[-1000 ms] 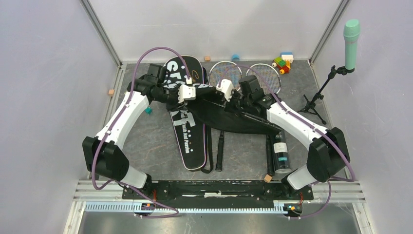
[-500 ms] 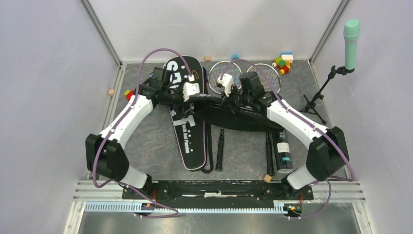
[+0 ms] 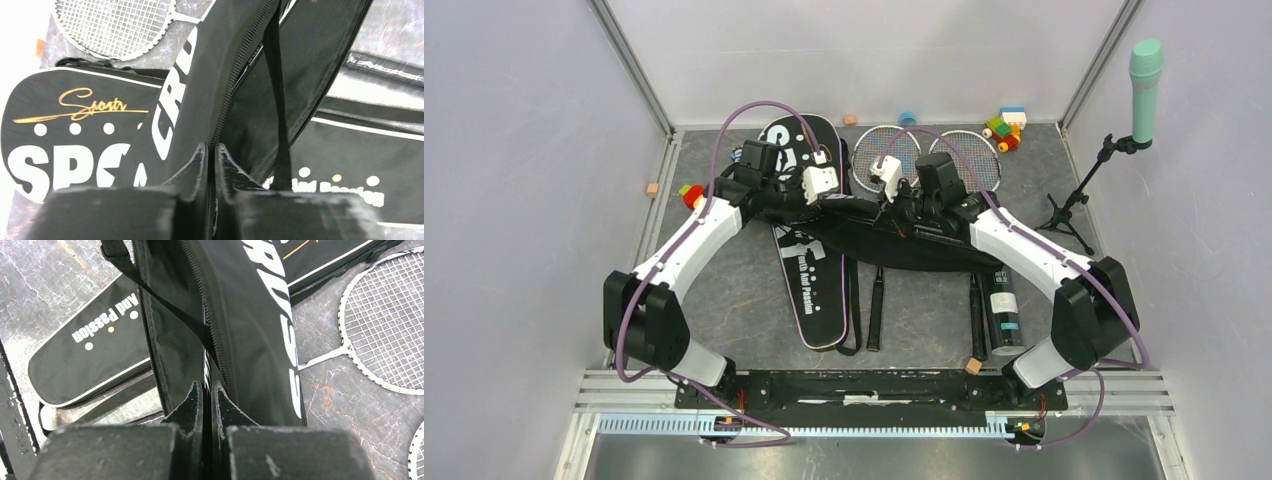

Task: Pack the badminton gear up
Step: Adjust the racket bag at the center of the board.

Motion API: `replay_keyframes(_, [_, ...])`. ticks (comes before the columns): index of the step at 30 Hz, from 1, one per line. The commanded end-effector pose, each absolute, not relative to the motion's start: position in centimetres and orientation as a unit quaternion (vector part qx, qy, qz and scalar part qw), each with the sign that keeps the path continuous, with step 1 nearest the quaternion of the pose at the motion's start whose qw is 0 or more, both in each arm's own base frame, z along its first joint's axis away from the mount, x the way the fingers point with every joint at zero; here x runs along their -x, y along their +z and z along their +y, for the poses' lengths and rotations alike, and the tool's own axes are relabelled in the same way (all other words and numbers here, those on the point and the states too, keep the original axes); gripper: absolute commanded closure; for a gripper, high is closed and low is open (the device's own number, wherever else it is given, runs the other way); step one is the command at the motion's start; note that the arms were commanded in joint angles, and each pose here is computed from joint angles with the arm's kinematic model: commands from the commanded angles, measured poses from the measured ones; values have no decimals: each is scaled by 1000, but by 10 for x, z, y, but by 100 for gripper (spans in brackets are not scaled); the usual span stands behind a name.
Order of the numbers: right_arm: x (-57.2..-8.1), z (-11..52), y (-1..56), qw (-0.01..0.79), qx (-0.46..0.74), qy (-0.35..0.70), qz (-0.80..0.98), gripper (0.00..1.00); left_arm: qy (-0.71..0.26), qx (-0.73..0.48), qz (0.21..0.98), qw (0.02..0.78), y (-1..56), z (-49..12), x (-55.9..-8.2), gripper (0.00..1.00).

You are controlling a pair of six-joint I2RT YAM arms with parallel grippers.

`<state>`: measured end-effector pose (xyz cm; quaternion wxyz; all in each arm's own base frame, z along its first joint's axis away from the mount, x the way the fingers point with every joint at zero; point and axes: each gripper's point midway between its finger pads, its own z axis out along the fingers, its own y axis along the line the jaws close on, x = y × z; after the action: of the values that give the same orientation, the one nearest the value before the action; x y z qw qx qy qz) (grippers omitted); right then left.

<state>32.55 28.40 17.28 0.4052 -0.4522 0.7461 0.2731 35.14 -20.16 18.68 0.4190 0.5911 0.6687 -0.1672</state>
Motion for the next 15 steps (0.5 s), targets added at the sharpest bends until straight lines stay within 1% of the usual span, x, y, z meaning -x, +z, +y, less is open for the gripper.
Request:
replay_keyframes(1, [-328, 296, 197, 446, 455, 298, 711, 100, -168, -573, 669, 443, 204, -211, -368, 98])
replay_keyframes(5, [-329, 294, 197, 453, 447, 300, 710, 100, -165, -554, 682, 448, 207, -210, -373, 98])
replay_keyframes(8, [-335, 288, 192, 457, 430, 284, 725, 100, -183, -508, 693, 477, 225, -216, -373, 98])
replay_keyframes(11, [-330, 294, 187, 476, 425, 309, 705, 100, -238, -481, 694, 480, 243, -236, -349, 98])
replay_keyframes(15, [-330, 308, 193, 533, 397, 354, 658, 100, -280, -473, 700, 456, 254, -269, -315, 98])
